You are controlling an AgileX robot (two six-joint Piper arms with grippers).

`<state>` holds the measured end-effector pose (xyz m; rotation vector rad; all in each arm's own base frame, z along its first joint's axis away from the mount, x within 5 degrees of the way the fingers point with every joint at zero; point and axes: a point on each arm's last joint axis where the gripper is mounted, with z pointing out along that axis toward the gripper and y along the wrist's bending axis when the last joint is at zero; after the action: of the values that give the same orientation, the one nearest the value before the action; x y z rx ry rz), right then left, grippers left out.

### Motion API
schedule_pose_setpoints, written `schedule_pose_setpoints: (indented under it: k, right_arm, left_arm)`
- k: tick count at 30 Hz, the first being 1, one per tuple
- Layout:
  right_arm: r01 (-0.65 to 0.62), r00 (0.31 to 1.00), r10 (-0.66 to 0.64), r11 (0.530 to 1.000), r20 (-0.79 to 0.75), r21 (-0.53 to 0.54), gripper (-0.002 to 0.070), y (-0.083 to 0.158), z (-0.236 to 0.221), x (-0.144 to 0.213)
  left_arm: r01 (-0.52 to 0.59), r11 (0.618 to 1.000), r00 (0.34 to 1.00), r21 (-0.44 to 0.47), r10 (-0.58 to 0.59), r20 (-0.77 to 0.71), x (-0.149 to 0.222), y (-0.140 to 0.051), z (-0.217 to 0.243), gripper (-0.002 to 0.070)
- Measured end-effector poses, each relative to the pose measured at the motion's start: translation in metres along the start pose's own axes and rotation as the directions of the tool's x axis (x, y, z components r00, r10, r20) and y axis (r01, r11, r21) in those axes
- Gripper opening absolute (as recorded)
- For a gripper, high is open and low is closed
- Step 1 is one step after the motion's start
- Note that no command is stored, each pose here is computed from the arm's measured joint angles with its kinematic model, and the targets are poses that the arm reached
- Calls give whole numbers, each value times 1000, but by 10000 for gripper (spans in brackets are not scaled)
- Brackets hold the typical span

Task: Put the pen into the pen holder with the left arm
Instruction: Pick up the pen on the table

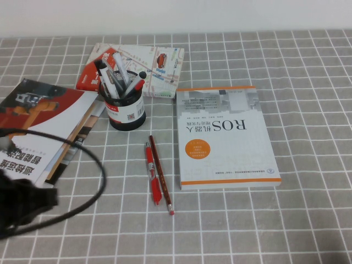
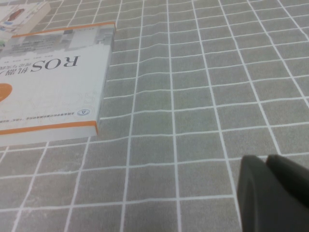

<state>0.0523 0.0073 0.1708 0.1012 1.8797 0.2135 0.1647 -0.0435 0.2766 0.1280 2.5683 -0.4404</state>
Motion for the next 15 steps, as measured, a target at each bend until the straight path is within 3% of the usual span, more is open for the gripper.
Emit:
schedule_pose_setpoints:
  k: [7,15]
  right_arm:
    - [0,1000,0,1000,0,0,-14,0,0,0]
    - [0,1000,0,1000,0,0,-14,0,0,0]
  left_arm:
    - [-62,997,988,49,68,-136,-20,-23,39,0]
    - [-201,978,948,57,209,-241,-46,-84,82,0]
